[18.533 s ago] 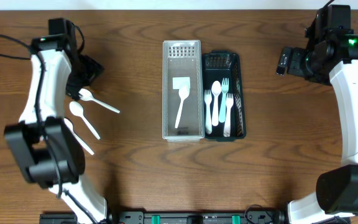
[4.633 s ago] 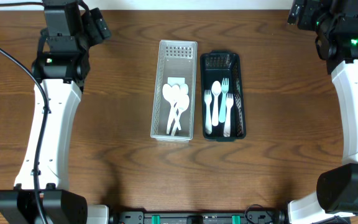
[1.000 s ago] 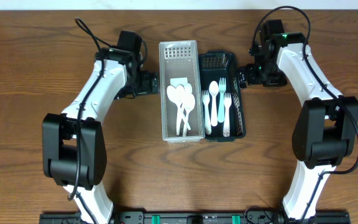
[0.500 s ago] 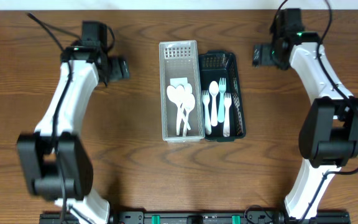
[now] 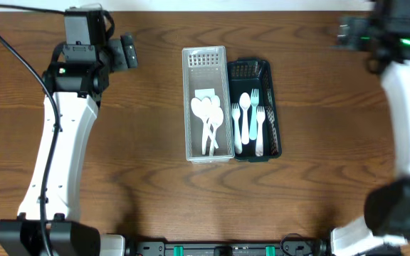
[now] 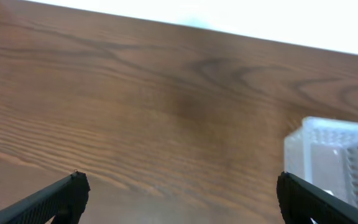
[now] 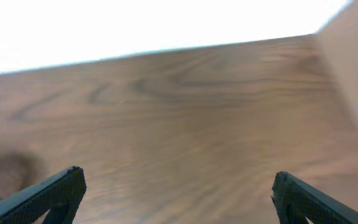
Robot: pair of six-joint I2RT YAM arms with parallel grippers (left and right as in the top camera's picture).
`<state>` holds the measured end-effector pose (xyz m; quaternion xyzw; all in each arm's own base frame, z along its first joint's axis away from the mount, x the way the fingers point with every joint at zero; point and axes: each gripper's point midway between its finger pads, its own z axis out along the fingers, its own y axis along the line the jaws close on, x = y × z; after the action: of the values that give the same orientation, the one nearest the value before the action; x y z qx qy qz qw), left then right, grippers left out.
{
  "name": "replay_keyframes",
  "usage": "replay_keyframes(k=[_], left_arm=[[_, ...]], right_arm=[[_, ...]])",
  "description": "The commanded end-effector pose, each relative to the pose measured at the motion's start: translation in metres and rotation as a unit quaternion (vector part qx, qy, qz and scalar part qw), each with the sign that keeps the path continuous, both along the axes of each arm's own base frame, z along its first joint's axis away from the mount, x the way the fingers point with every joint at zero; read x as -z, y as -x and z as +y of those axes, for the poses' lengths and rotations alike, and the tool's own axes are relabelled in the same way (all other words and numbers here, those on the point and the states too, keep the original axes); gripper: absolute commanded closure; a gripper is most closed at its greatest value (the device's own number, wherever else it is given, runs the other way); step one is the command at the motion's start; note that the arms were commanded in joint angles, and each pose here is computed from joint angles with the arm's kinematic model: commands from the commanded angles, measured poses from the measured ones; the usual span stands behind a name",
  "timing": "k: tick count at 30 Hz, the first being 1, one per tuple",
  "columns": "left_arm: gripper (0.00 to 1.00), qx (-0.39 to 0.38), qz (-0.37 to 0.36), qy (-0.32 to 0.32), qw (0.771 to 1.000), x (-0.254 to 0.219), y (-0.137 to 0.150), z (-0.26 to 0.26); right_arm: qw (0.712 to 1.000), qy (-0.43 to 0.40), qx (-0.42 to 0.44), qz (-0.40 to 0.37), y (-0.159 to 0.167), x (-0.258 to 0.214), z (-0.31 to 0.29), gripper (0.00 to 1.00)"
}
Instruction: Pack container
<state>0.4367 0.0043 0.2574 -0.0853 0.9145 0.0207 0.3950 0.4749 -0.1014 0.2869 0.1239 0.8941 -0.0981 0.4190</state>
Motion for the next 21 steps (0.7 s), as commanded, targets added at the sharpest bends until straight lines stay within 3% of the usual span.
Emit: replay_keyframes(k=[1, 5, 9, 15, 21], left_arm=[[0.02, 0.031, -0.044, 0.016, 0.998, -0.036, 0.025, -0.013], [0.02, 0.046, -0.088, 0.014, 0.995, -0.059, 0.059, -0.02], [0.02, 0.056, -0.136, 0.012, 0.989, -0.065, 0.101, -0.025], [0.02, 0.076, -0.168, -0.018, 0.983, -0.033, 0.169, -0.025], [0.02, 0.059, -0.212, 0.001, 0.976, -0.019, 0.213, -0.015]], right_arm=[[0.996, -0.022, 0.054, -0.067, 0.046, -0.052, -0.031, 0.01], [0.989, -0.02, 0.092, -0.112, 0.096, -0.066, -0.045, 0.01], [0.988, -0.016, 0.073, -0.137, 0.136, -0.053, -0.019, 0.01], [0.992, -0.011, 0.037, -0.119, 0.204, -0.003, 0.026, 0.01], [0.992, 0.022, -0.022, -0.121, 0.267, 0.018, 0.051, 0.01]])
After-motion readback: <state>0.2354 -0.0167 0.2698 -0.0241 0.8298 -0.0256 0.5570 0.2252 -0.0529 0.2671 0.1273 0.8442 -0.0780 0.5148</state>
